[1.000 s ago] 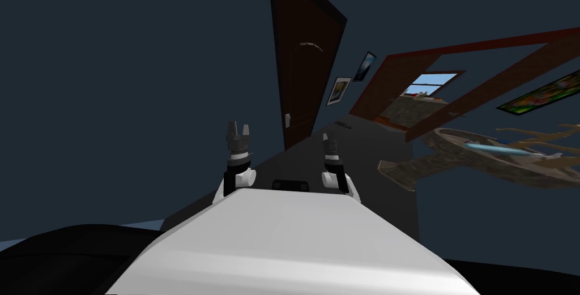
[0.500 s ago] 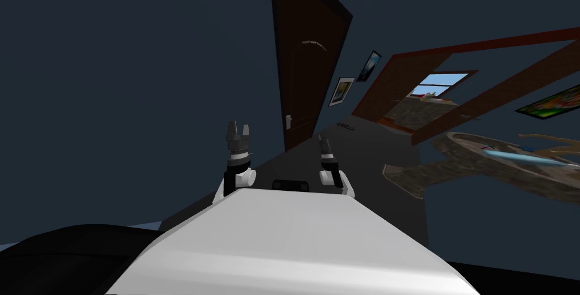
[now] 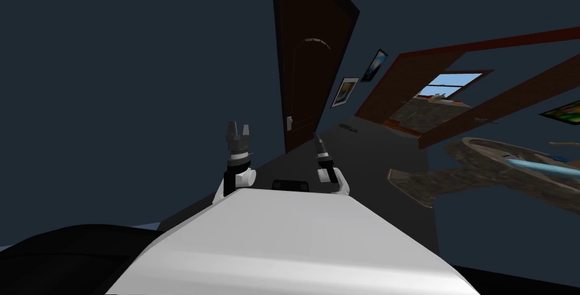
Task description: Pull the door open
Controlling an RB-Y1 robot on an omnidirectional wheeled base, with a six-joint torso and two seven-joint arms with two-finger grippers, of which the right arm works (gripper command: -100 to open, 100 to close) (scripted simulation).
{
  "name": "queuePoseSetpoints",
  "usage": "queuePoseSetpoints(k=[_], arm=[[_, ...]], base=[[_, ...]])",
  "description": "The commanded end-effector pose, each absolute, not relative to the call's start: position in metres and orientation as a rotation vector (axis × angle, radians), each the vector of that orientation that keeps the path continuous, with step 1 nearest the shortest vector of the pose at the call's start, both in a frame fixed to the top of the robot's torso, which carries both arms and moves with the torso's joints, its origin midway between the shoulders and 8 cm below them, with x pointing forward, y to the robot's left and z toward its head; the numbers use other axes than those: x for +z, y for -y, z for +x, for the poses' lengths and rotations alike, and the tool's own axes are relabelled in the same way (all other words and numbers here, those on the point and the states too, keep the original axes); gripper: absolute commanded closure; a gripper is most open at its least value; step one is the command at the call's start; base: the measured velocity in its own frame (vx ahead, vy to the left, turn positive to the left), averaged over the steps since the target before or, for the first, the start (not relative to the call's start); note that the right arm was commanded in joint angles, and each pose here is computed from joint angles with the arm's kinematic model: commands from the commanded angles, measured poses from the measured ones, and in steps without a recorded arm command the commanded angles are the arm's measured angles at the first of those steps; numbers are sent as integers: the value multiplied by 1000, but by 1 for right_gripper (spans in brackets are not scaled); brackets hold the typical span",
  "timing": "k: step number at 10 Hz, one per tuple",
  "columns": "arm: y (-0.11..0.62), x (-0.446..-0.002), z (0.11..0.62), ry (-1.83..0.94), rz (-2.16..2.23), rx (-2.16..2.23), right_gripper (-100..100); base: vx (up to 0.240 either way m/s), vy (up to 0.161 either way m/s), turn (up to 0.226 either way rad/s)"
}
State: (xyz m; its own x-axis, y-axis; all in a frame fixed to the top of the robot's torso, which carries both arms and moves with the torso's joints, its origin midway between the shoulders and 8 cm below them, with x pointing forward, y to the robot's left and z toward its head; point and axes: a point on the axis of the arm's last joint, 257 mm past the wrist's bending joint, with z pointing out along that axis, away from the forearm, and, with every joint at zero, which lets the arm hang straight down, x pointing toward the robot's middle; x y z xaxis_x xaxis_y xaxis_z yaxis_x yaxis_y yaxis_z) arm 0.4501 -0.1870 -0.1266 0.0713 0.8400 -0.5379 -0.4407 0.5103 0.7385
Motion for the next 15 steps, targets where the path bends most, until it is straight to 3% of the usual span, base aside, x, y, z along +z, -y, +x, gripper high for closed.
queuePoseSetpoints(k=[1, 15], arm=[[178, -137, 457, -1167, 395, 970, -100], [125, -226, 502, -1414, 0, 654, -100]], base=[[101, -24, 41], [98, -13, 42]])
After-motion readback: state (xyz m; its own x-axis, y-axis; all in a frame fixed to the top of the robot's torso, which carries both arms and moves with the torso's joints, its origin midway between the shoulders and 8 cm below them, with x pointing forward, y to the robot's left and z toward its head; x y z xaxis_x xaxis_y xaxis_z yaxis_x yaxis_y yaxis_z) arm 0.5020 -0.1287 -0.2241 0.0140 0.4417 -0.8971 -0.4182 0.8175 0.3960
